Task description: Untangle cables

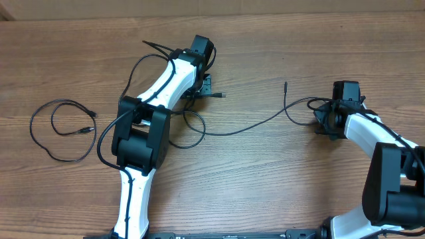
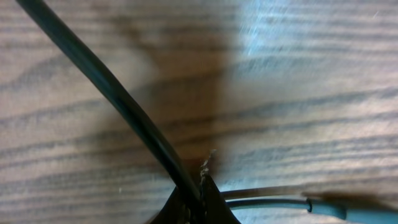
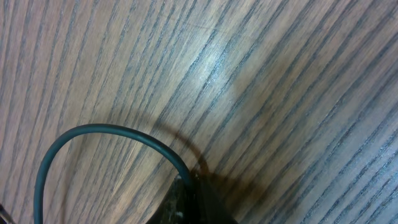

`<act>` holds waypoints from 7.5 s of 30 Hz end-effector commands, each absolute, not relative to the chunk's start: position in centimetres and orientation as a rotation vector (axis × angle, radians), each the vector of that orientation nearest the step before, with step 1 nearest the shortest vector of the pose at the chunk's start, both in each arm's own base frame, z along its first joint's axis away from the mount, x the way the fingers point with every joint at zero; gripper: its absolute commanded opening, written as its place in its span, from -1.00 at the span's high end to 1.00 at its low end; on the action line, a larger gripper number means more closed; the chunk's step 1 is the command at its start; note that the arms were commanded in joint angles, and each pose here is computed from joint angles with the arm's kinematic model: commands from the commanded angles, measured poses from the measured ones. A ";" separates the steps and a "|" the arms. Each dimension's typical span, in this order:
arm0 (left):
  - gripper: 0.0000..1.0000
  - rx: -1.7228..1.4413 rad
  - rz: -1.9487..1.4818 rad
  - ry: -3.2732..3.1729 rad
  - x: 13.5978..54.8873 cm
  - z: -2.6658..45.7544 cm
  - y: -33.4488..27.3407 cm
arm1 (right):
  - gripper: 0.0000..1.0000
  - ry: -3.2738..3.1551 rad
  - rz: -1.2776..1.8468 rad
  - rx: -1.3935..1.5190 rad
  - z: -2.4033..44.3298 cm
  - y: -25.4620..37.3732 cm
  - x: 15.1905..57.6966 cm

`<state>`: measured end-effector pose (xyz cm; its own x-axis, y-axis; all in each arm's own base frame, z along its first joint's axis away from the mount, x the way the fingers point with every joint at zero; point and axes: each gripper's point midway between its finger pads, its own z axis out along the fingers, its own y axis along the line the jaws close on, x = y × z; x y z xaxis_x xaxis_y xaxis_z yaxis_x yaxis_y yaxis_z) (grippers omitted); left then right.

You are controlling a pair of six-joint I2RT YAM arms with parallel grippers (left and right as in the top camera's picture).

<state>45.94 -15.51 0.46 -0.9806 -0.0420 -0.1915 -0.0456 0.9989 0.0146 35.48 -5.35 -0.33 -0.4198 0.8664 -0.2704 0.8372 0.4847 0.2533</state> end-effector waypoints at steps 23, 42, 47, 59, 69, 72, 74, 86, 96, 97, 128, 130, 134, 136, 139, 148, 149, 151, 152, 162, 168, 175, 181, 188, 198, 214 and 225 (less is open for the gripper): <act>0.91 -0.532 -0.652 2.730 48.0 14.9 -3.7 | 0.92 2.527 0.107 1.481 -4.2 -3.5 32.0; 0.91 -0.956 -0.151 2.714 44.9 12.5 10.3 | 0.92 2.527 0.107 1.482 -4.2 -3.5 32.0; 0.86 -1.025 -0.101 2.720 44.1 11.3 10.7 | 0.92 2.527 0.107 1.482 -4.2 -3.5 32.0; -0.83 -1.052 -0.078 2.730 43.7 10.0 10.4 | 0.92 2.527 0.107 1.482 -4.2 -3.5 32.0; -0.77 -0.849 -0.185 2.803 45.0 10.0 2.8 | 0.92 2.527 0.107 1.482 -4.2 -3.5 32.0; -0.60 -0.767 -0.198 2.832 45.1 10.0 -0.3 | 0.92 2.527 0.107 1.482 -4.2 -3.5 32.0; -0.53 -0.701 -0.205 2.850 45.1 10.0 -2.4 | 0.92 2.527 0.107 1.482 -4.2 -3.5 32.0; -0.43 -0.430 -0.233 2.920 43.5 10.0 -11.9 | 0.91 2.527 0.107 1.482 -4.2 -3.5 31.9; -0.27 -0.354 -0.078 2.961 42.3 7.2 -15.2 | 0.91 2.527 0.108 1.482 -4.2 -3.5 32.0; -0.25 -0.343 -0.071 2.973 42.1 6.7 -15.6 | 0.91 2.527 0.108 1.482 -4.2 -3.5 32.0; 0.27 -0.343 -0.015 3.050 40.4 -0.6 -16.0 | 0.90 2.529 0.106 1.483 -4.2 -3.5 31.9; 0.51 -0.342 -0.019 3.046 40.4 -0.9 -16.0 | 0.90 2.529 0.106 1.483 -4.2 -3.5 31.9; 0.92 -0.347 -0.010 3.041 40.5 -0.9 -15.7 | 0.90 2.529 0.106 1.483 -4.2 -3.5 31.9; 0.92 -0.360 -0.007 3.042 40.7 -0.5 -15.2 | 0.90 2.529 0.106 1.483 -4.2 -3.5 31.9; 0.91 -0.381 -0.010 3.037 41.2 0.5 -14.4 | 0.90 2.529 0.106 1.483 -4.2 -3.5 31.9; 0.91 -0.353 -0.090 3.062 43.0 4.6 -11.5 | 0.90 2.531 0.105 1.483 -4.2 -3.5 31.9; 0.91 -0.346 -0.085 3.070 42.9 4.6 -11.1 | 0.90 2.531 0.105 1.484 -4.3 -3.5 31.8; 0.91 -0.343 -0.066 3.100 42.4 4.5 -9.9 | 0.90 2.531 0.105 1.484 -4.3 -3.5 31.8; 0.92 -0.344 -0.061 3.113 42.2 4.4 -9.5 | 0.90 2.531 0.105 1.484 -4.2 -3.5 31.9; 0.91 -0.334 0.014 3.203 39.5 1.6 -7.6 | 0.90 2.528 0.108 1.482 -4.2 -3.5 31.9; 0.90 -0.353 0.179 3.146 39.5 -0.9 -5.3 | 0.90 2.535 0.120 1.484 -4.3 -3.3 31.9; 0.92 -0.532 0.295 3.022 41.5 -0.9 -1.0 | 0.91 2.535 0.119 1.484 -4.3 -3.3 31.9; 0.91 -0.645 0.268 2.960 42.7 -0.9 2.1 | 0.91 2.535 0.119 1.484 -4.3 -3.3 31.9; 0.80 -0.723 0.191 2.865 44.8 -0.7 4.1 | 0.91 2.535 0.119 1.484 -4.3 -3.3 31.9; 0.80 -0.904 0.149 2.728 46.5 -0.3 7.6 | 0.91 2.538 0.116 1.486 -4.3 -3.3 31.8; -0.86 -0.691 -0.204 2.552 54.7 11.5 5.2 | 0.83 2.539 0.116 1.486 -4.3 -3.3 31.8; -0.89 -0.620 -0.461 2.876 48.3 10.7 -2.1 | -0.73 2.663 0.348 1.233 -3.8 -0.5 33.0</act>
<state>49.64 1.45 11.57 -0.8471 -0.5060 -0.1624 -0.4461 0.8431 -0.3002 37.11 -3.01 0.78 -0.5070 0.8283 -0.2384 0.7552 0.5602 0.3404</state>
